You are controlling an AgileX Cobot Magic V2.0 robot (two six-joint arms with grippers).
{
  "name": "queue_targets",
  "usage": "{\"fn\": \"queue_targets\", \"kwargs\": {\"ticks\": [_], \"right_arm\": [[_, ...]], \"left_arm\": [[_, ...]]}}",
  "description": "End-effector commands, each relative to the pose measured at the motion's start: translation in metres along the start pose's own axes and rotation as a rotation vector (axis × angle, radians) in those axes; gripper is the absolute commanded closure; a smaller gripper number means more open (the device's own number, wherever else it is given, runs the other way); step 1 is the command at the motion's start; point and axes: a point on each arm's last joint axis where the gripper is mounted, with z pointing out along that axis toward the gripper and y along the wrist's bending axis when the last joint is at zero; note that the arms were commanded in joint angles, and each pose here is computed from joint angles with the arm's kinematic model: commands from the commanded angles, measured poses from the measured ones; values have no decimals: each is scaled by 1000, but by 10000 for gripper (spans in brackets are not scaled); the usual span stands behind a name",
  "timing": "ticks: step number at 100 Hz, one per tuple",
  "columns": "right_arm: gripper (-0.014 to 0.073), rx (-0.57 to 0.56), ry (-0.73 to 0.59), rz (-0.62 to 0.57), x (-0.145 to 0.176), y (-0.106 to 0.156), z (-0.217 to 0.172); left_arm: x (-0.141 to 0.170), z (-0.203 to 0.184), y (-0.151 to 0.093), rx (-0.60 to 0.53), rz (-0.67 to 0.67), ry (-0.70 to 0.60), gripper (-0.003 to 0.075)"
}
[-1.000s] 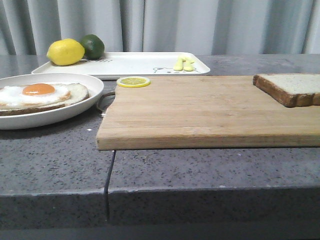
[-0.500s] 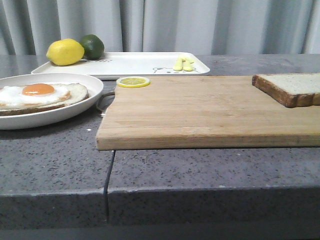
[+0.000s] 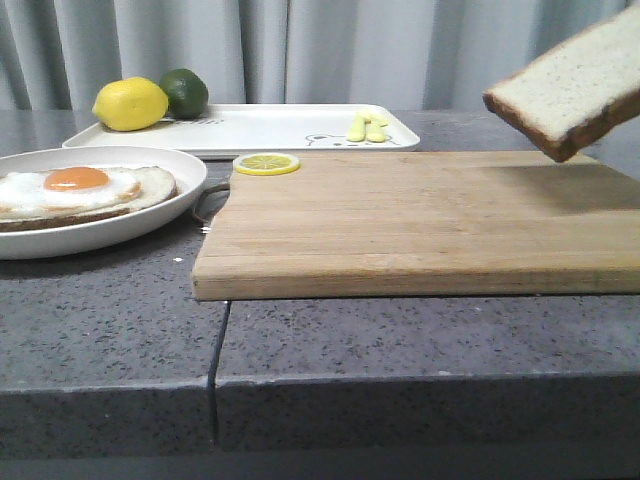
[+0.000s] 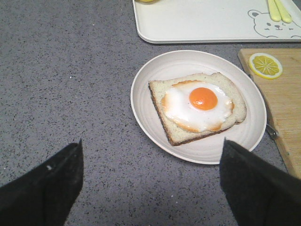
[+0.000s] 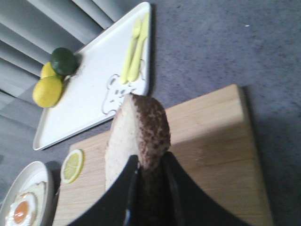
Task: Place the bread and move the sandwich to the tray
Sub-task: 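Lift the bread slice and carry it toward the egg plate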
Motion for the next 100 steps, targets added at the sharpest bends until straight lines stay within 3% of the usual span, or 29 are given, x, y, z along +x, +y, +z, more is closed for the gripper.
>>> {"fn": "queue_targets", "kwargs": {"ticks": [1, 27, 61, 100], "right_arm": [[654, -121, -55, 3, -6, 32, -10], [654, -305, -62, 113, 9, 79, 6], [654, -267, -45, 143, 41, 124, 37], [654, -350, 105, 149, 55, 173, 94]], "left_arm": [[-13, -5, -3, 22, -2, -83, 165], [-13, -5, -3, 22, -2, -83, 165], [-13, -5, -3, 22, -2, -83, 165], [-13, -5, -3, 22, -2, -83, 165]]}}
